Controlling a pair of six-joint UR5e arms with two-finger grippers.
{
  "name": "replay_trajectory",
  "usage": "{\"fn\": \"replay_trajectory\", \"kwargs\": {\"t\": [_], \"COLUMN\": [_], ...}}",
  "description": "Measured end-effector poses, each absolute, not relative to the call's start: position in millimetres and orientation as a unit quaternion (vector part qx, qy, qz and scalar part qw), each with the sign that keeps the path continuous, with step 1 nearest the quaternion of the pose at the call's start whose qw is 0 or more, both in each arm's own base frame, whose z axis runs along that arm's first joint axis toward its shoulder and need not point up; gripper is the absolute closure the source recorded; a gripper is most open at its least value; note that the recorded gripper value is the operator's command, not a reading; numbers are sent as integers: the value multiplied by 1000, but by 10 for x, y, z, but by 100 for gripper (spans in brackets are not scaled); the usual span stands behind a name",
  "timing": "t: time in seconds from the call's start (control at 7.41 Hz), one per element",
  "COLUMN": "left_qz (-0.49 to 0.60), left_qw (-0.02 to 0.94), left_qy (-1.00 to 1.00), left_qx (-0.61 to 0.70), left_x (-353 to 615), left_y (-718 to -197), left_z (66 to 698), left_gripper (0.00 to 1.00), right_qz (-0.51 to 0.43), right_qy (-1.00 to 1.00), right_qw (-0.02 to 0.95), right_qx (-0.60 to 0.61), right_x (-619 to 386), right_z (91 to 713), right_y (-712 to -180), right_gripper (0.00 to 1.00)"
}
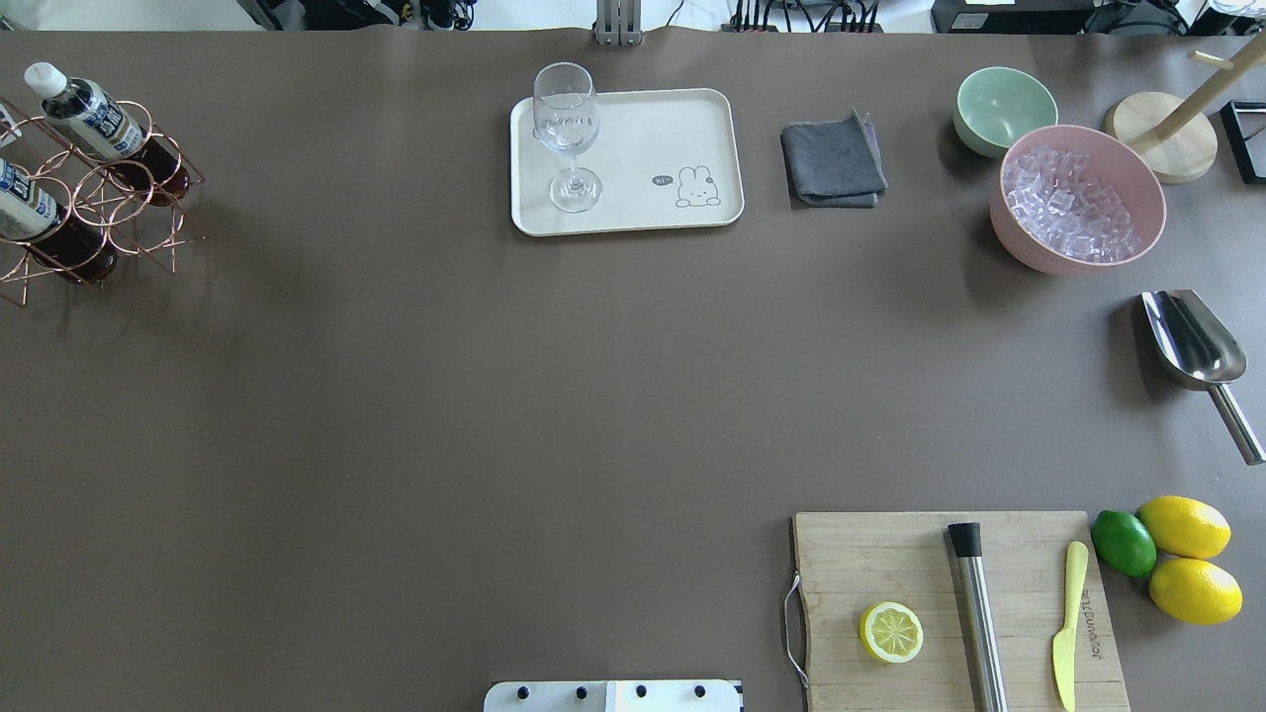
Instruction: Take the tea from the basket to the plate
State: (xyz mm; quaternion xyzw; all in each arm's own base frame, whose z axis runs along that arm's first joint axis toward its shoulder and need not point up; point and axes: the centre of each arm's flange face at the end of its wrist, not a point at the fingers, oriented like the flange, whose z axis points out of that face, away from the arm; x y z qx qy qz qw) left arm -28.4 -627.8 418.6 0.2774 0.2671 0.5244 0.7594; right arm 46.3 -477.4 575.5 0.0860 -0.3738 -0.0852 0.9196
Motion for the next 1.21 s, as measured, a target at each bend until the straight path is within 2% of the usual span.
{"fn": "replay_trajectory", "kwargs": {"t": [0.81, 1.21], "left_qz": [568, 547], "left_qw": [707, 705], "left_qy": [260, 296], "left_qx": [331, 342], "left_x": [608, 1380], "left_y": [-5898, -5450], "left_z": [3097, 2390], "left_gripper": [100, 100], "right_qz": [-118, -174], "right_qy": [-409, -447], "right_qw": [885, 835], "right_qx": [190, 269], "right_x": [579, 442], "right_z": [5275, 4516], "right_y": [-4889, -5321], "right_gripper": [0, 0]}}
